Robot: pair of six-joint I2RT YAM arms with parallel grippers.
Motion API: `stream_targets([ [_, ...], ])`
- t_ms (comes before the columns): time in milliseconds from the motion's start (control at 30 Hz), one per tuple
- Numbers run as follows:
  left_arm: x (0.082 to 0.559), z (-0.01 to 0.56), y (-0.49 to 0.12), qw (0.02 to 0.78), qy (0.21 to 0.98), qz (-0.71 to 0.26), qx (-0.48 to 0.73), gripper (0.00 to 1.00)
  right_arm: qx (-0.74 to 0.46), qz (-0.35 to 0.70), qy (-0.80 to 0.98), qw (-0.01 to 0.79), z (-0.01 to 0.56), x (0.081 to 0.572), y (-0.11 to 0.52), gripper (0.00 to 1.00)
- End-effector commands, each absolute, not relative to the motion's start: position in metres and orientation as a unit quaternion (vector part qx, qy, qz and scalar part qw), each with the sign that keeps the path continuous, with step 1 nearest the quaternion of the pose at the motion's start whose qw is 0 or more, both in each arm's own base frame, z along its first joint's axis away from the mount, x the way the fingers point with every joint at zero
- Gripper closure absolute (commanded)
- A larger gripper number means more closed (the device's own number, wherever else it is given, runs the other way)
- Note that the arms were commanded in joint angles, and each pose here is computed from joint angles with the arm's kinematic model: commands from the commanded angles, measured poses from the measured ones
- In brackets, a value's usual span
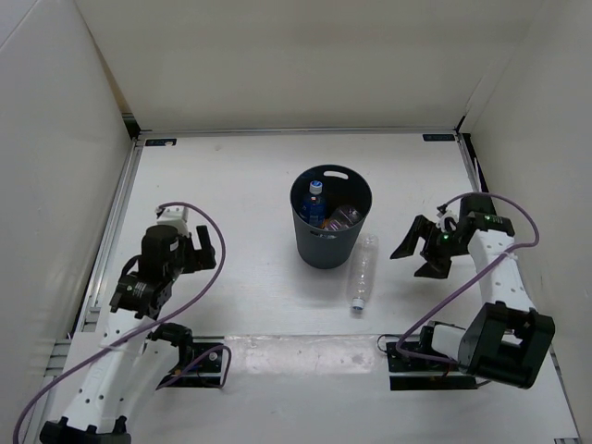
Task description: Put the plastic bottles in the bin
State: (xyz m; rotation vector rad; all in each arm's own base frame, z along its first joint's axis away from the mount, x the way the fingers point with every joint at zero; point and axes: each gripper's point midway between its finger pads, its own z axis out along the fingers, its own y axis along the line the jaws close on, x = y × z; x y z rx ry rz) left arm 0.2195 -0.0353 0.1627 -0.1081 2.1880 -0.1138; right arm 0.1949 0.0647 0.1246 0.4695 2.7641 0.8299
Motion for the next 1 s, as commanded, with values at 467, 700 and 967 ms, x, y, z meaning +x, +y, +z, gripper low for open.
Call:
stream_targets([
  [467,0.214,0.159,-0.065,0.458,0.887,-0.057,0.016,0.0,-0.04,0.271,0.959,0.066,0.11,0.209,0.129,0.1],
  [700,0.215,0.152,-0.064,0.443,0.895,-0.044,0.032,0.0,-0.053,0.27,0.961,0.022,0.085,0.201,0.141,0.1],
  [967,0.216,0.14,-0.074,0.406,0.911,-0.056,0.048,0.0,-0.019,0.279,0.96,-0.025,0.068,0.198,0.148,0.1],
])
